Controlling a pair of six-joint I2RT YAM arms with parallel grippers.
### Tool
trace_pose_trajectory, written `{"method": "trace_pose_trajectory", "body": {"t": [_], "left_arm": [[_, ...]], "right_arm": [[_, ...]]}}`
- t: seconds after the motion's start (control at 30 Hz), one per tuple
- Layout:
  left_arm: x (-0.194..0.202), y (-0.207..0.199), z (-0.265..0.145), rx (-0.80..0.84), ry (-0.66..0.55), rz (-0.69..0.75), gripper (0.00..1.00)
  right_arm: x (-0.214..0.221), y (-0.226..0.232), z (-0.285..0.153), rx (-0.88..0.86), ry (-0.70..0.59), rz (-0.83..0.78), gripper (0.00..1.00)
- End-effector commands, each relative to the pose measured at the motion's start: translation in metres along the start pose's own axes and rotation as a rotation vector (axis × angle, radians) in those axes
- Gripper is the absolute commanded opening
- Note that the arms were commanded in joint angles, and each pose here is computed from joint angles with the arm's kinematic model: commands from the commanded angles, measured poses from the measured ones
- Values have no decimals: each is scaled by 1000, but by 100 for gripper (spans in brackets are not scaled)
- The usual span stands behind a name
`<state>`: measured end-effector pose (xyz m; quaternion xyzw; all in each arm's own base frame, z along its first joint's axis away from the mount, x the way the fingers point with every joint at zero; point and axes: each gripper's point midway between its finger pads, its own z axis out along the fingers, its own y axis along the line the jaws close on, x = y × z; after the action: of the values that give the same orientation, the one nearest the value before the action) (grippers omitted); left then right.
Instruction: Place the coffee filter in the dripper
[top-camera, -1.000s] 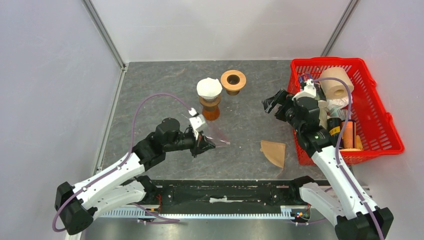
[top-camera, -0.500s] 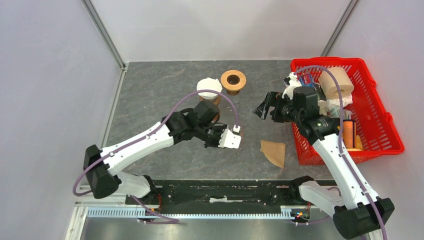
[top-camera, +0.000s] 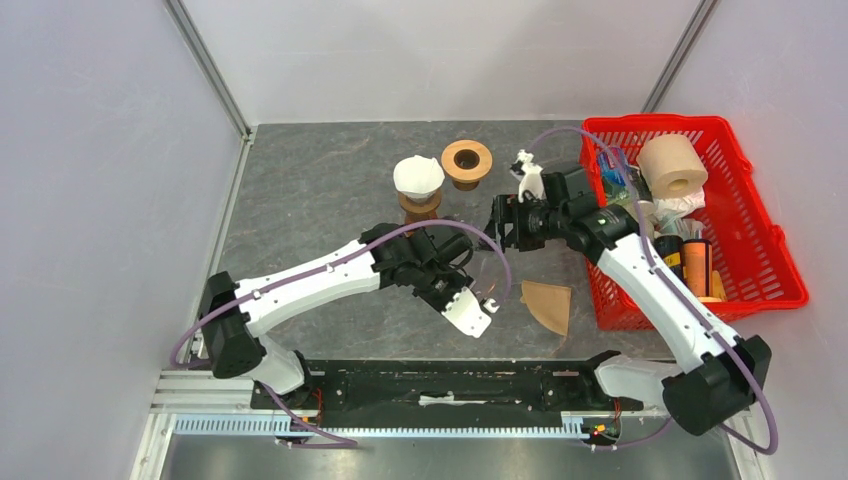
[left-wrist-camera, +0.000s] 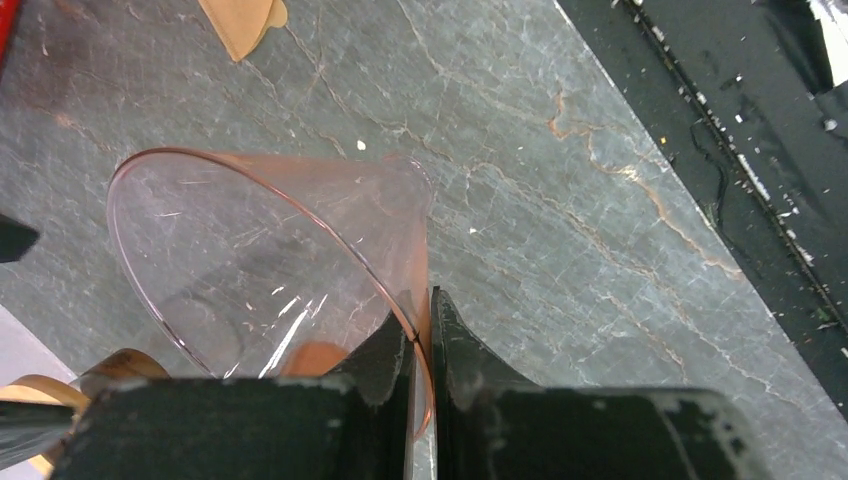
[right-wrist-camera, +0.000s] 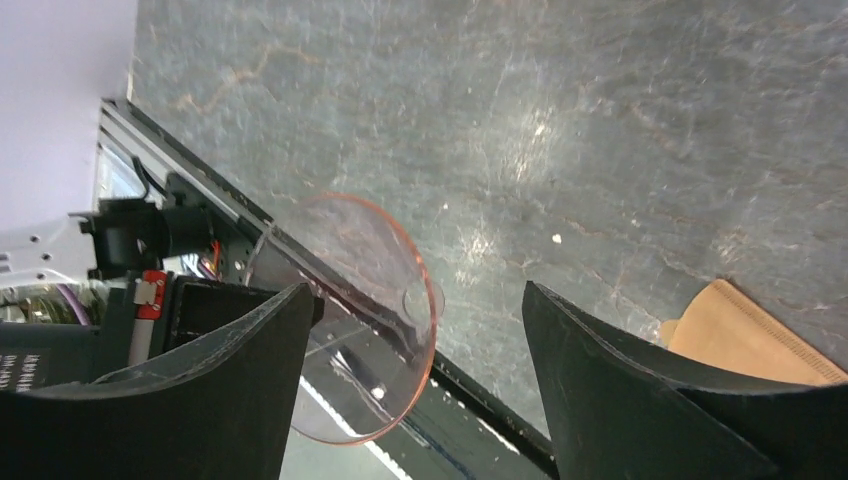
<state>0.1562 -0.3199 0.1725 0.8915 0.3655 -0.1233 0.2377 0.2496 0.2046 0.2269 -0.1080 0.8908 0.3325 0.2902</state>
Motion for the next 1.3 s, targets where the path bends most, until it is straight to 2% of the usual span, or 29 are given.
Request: {"method": "trace_pose_trajectory", "body": {"t": [0.0,0.17,0.3,0.43,0.63,0.67,0.7,0.73,0.77,0.8,0.9,0.97,1.13,1.27], "left_arm": [[2,18,-10,-39,56,94,3],[0,21,-11,-47,77,119,3],[-1,23,-9,-45,84,129,3],[-2,31,-5,-83,109,99,4],[-10,35,-7,-122,86,101,7],[-12,38,-9,-144,76,90,12],[-15,42,-11,-167,64,72,23],[-18,44,-14,-194,46,44,40],[-22,47,-17,-218,26,28,76],[-25,47,-19,-231,4,21,89],[-36,46,-26,-290,-72,-11,90],[-42,54,-37,-394,-138,-89,91],[-39,83,-88,-693,-367,-391,91],[12,108,-143,-1036,-508,-754,92]], "right_arm": [[3,2,4,34,44,-48,83],[26,0,19,54,168,-83,77],[38,-2,28,61,217,-83,68],[38,-1,32,62,222,-86,50],[36,-6,30,95,214,-90,7],[35,-6,28,99,208,-91,1],[33,-7,27,109,196,-93,0],[29,-8,25,121,179,-94,0],[26,-10,23,141,162,-94,0],[23,-12,20,162,141,-91,0],[12,-16,8,207,75,-85,0],[2,-19,-2,225,25,-68,0],[-34,-37,-23,247,-128,25,0],[-77,-39,-34,244,-257,41,0]]}}
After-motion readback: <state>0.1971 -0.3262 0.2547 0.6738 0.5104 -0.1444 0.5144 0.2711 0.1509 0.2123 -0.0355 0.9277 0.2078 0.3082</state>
